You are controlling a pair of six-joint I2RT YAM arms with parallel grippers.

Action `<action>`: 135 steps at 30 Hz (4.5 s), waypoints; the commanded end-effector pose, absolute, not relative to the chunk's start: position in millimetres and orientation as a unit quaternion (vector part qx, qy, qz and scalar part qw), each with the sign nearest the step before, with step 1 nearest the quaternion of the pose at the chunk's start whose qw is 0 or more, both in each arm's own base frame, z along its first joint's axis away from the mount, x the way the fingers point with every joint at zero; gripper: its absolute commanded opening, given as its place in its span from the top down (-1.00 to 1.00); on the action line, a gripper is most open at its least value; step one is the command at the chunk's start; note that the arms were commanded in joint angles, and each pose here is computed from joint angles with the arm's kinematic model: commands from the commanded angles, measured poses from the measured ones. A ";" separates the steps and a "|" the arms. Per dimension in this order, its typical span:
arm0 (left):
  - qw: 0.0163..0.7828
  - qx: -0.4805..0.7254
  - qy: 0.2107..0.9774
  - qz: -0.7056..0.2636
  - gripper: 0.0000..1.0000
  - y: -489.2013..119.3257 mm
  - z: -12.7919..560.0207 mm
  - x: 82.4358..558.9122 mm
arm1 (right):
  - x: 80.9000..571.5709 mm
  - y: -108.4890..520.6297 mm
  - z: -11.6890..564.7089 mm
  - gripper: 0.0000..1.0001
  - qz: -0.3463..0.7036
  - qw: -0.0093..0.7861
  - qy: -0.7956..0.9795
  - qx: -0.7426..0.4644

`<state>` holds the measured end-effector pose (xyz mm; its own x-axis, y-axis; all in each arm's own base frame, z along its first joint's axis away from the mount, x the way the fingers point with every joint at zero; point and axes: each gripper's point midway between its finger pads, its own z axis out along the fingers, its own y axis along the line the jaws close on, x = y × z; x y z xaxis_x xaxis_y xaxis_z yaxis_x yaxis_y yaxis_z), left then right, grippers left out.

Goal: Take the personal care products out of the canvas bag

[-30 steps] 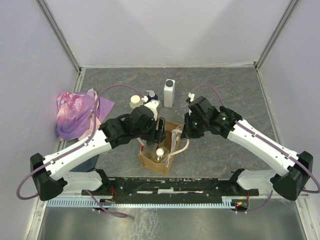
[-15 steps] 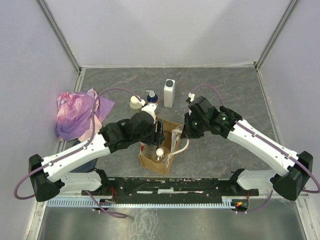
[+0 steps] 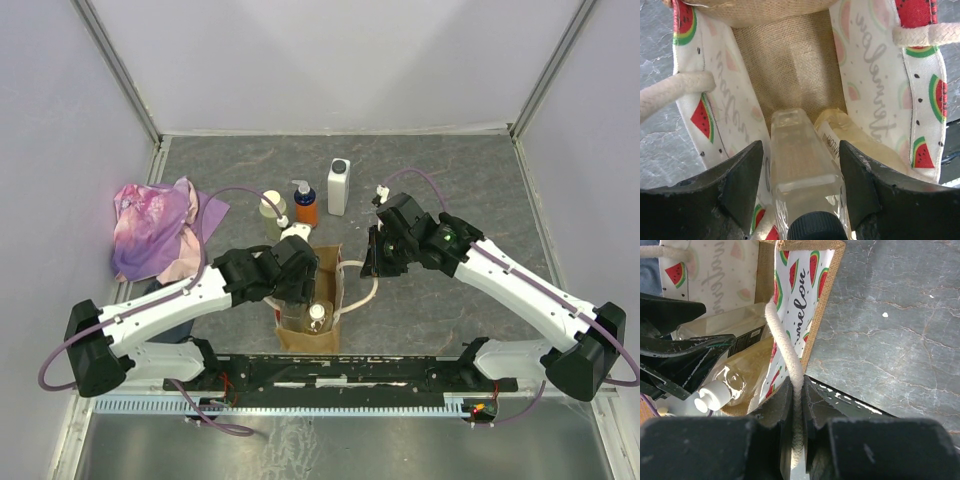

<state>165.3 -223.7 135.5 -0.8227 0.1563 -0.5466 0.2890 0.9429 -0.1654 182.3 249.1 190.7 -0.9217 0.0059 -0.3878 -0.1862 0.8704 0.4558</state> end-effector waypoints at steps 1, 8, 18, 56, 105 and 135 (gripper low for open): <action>0.266 0.105 0.954 -0.091 -0.37 -216.4 139.9 165.6 | 185.5 252.1 202.1 0.68 0.267 0.213 0.939 -0.048; 0.230 0.076 0.965 -0.097 -0.35 -211.5 136.9 149.7 | 184.8 248.7 199.5 0.68 0.263 0.215 0.940 -0.044; 0.228 0.081 0.960 -0.140 0.47 -232.2 165.5 148.9 | 185.4 252.2 197.5 0.68 0.266 0.211 0.939 -0.046; 0.444 0.023 0.891 -0.093 0.40 -229.2 350.1 355.8 | 181.8 259.7 190.6 0.68 0.285 0.199 0.936 -0.053; 0.380 0.009 0.923 -0.055 -0.47 -210.5 268.8 406.6 | 176.8 250.1 187.8 0.68 0.276 0.203 0.938 -0.051; 0.188 0.132 0.960 -0.163 -0.60 -278.0 162.3 115.2 | 182.0 260.7 180.1 0.68 0.272 0.184 0.943 -0.059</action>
